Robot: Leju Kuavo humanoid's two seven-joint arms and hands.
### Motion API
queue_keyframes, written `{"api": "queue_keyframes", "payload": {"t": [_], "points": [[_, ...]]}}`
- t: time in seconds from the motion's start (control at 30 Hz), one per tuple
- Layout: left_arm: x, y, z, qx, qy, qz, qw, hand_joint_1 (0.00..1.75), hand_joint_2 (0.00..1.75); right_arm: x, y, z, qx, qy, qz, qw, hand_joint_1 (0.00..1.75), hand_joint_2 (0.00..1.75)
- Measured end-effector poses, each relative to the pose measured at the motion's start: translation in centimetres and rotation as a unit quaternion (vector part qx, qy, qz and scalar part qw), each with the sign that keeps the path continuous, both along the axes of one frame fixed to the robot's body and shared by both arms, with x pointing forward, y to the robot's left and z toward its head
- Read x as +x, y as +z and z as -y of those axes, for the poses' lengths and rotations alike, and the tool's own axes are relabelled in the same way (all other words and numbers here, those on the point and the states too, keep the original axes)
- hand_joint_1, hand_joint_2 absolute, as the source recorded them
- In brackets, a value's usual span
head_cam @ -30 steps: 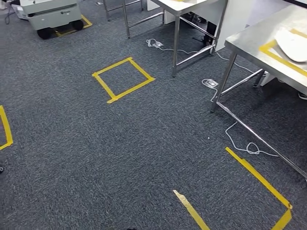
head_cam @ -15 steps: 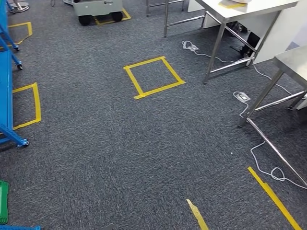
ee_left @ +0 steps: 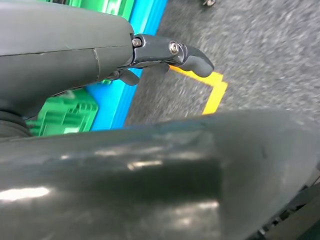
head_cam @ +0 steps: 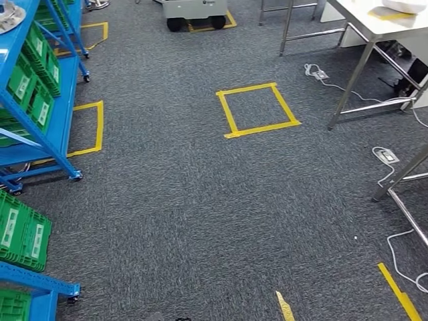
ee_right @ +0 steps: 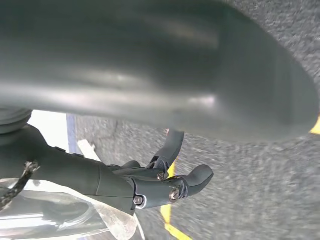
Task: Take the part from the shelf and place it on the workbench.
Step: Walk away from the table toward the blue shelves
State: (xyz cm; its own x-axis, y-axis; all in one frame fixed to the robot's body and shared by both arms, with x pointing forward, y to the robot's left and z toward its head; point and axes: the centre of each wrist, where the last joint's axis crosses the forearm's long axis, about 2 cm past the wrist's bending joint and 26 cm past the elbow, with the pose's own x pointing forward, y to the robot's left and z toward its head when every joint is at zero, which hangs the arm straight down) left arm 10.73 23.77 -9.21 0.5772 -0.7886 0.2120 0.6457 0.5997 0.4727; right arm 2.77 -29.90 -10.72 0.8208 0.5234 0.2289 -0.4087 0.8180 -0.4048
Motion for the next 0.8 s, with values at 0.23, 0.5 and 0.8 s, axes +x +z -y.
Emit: {"api": "queue_keyframes", "payload": {"t": [0.23,0.5,0.8], "points": [[0.11,0.01,-0.18,0.002,0.0,0.001,1.0,0.0,0.0,0.52,0.03,-0.28,-0.008,0.002,0.005,1.0,0.0,0.0],[0.29,0.05,-0.23,0.002,0.001,0.003,1.0,0.0,0.0,0.16,-0.09,-0.37,0.0,0.01,0.005,1.0,0.0,0.0],[0.25,0.05,-0.14,0.0,0.002,0.002,1.0,0.0,0.0,0.14,-0.15,-0.32,0.002,0.014,0.006,1.0,0.0,0.0]]}}
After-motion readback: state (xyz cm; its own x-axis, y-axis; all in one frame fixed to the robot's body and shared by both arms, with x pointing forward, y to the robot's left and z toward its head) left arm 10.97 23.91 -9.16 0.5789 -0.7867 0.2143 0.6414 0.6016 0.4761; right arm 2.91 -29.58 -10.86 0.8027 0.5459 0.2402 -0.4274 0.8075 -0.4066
